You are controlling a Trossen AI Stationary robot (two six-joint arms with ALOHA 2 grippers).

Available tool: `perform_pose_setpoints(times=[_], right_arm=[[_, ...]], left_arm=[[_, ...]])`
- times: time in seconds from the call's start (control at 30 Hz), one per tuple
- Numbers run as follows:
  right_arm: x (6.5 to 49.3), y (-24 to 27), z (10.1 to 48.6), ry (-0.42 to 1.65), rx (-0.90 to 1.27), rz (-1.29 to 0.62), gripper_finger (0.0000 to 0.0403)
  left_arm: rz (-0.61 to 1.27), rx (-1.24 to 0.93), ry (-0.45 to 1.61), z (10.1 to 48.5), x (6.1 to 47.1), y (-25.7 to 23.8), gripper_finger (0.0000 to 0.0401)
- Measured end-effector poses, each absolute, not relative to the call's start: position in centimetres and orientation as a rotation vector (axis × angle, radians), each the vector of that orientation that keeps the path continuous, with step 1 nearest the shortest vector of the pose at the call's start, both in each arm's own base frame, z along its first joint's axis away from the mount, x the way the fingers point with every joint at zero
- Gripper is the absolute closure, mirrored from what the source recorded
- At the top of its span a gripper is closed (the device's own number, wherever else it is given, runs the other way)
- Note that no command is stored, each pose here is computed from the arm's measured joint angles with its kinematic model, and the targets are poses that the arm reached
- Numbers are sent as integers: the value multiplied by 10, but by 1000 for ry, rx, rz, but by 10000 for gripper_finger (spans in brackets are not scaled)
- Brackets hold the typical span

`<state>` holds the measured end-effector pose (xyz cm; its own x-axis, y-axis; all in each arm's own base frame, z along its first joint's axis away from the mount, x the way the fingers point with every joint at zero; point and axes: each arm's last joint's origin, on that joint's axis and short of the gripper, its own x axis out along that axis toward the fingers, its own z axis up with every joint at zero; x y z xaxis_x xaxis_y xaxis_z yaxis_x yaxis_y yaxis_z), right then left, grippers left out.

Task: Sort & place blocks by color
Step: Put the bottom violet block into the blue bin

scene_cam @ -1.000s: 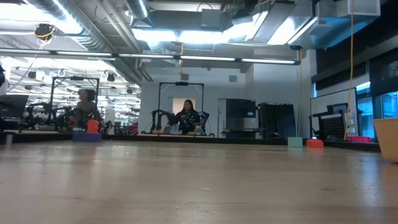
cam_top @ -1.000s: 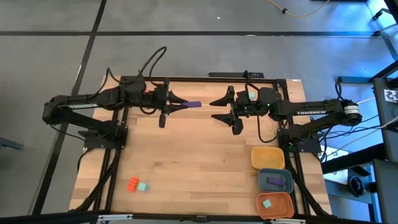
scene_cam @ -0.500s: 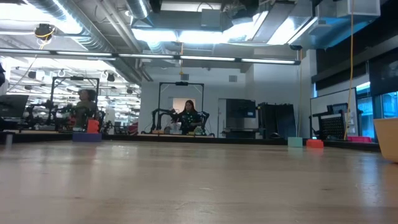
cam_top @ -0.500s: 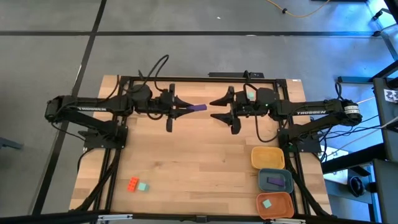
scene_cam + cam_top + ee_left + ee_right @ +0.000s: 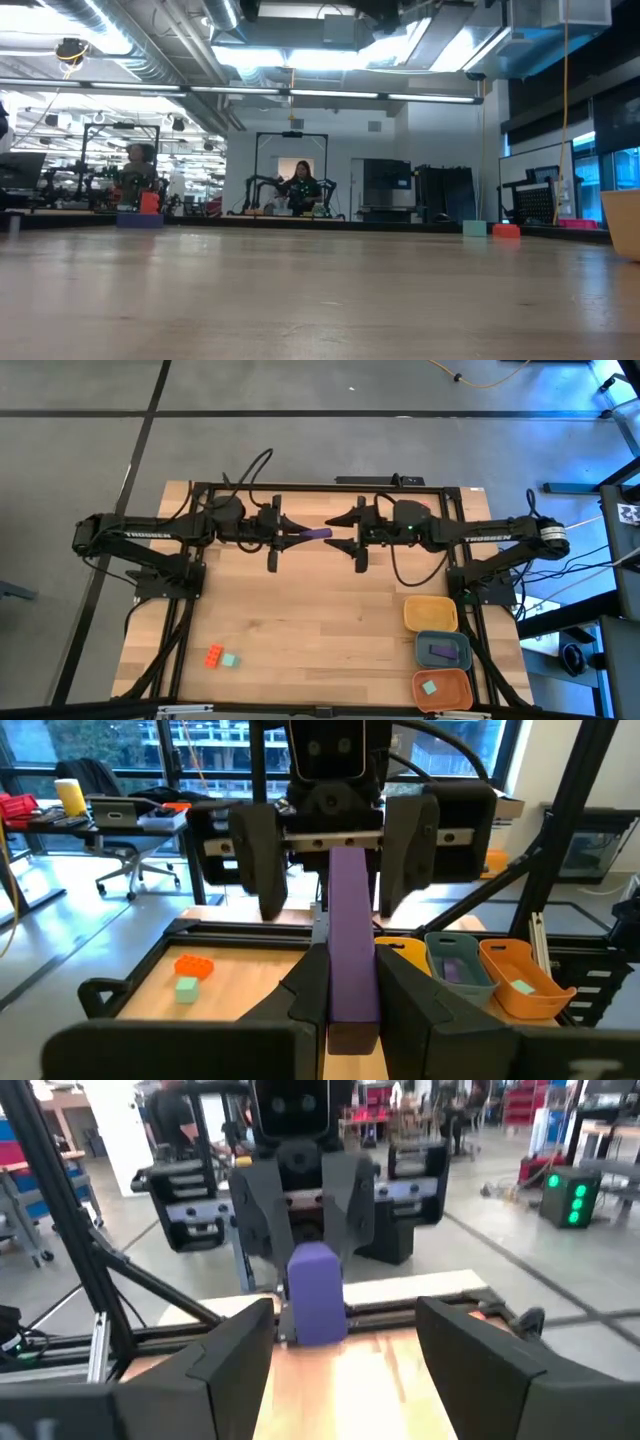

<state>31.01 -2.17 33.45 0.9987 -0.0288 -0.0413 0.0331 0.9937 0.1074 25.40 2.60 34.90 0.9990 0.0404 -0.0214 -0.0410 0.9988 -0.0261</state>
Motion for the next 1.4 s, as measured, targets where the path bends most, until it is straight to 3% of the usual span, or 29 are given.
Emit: perform_pose_setpoints(times=[0.17,0.3,0.47,0.63,0.97,1.4], right_arm=[[312,-22,337,29,105,-31,159],[312,-22,338,19,104,-30,184],[313,-22,336,24,104,-30,251],[313,-21,337,24,96,14,343],[313,-20,337,26,118,50,345],[313,-19,337,26,134,60,345]], left_arm=[[41,-28,34,348,254,26,351],[42,-27,36,348,254,26,351],[47,-27,36,348,254,26,351],[42,-38,36,348,254,26,351],[38,-30,35,348,254,26,337],[75,-41,33,348,254,27,210]])
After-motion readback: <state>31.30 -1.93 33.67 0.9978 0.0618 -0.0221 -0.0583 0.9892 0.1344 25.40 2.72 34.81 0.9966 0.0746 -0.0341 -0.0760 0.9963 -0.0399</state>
